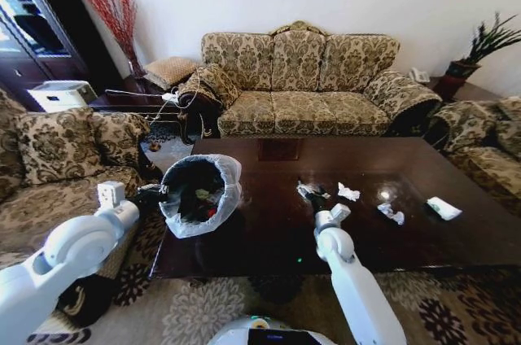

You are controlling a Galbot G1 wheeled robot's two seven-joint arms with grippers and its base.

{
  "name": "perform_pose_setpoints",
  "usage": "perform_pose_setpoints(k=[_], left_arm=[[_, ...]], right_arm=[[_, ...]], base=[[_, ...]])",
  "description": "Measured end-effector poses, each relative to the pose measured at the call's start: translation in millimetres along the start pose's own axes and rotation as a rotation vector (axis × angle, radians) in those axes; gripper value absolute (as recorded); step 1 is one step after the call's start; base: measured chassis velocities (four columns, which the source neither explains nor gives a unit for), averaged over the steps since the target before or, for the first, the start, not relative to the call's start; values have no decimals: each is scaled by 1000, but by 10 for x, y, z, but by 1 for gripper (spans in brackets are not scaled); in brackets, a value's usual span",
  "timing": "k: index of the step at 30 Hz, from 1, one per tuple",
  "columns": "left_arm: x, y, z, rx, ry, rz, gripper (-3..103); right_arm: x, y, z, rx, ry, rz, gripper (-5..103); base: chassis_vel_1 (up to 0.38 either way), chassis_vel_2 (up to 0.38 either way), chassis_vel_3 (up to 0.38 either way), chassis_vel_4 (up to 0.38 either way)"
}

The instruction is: Move to the front of the table and place the trash on the table into the trash bin.

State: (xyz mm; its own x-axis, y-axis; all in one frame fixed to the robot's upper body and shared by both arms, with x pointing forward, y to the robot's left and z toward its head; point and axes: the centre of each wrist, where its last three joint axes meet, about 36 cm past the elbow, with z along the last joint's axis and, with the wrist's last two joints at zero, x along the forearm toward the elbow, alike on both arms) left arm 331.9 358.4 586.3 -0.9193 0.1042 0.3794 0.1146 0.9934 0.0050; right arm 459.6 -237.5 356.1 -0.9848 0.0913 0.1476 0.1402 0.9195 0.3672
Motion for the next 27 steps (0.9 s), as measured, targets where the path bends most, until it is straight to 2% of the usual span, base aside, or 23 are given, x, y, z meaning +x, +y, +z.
perform_pose_setpoints(k=[6,11,17,27], left_arm=[[23,-32,2,2,-6,9,0],[47,-67,0,3,-9,21,0],[66,-74,21,13,-12,17,0],[67,-75,65,19,-16,21,0]], right_arm=[[-173,-145,138,11,13,80,100],[-313,-157,213,31,22,114,100],[-479,-85,293,57,74,121,100],[-763,-19,330,62,100,136,100]], base=[[-269,-265,249,247],[-187,-209,148,155],[-8,0,4,-3],[14,22,-8,-11]])
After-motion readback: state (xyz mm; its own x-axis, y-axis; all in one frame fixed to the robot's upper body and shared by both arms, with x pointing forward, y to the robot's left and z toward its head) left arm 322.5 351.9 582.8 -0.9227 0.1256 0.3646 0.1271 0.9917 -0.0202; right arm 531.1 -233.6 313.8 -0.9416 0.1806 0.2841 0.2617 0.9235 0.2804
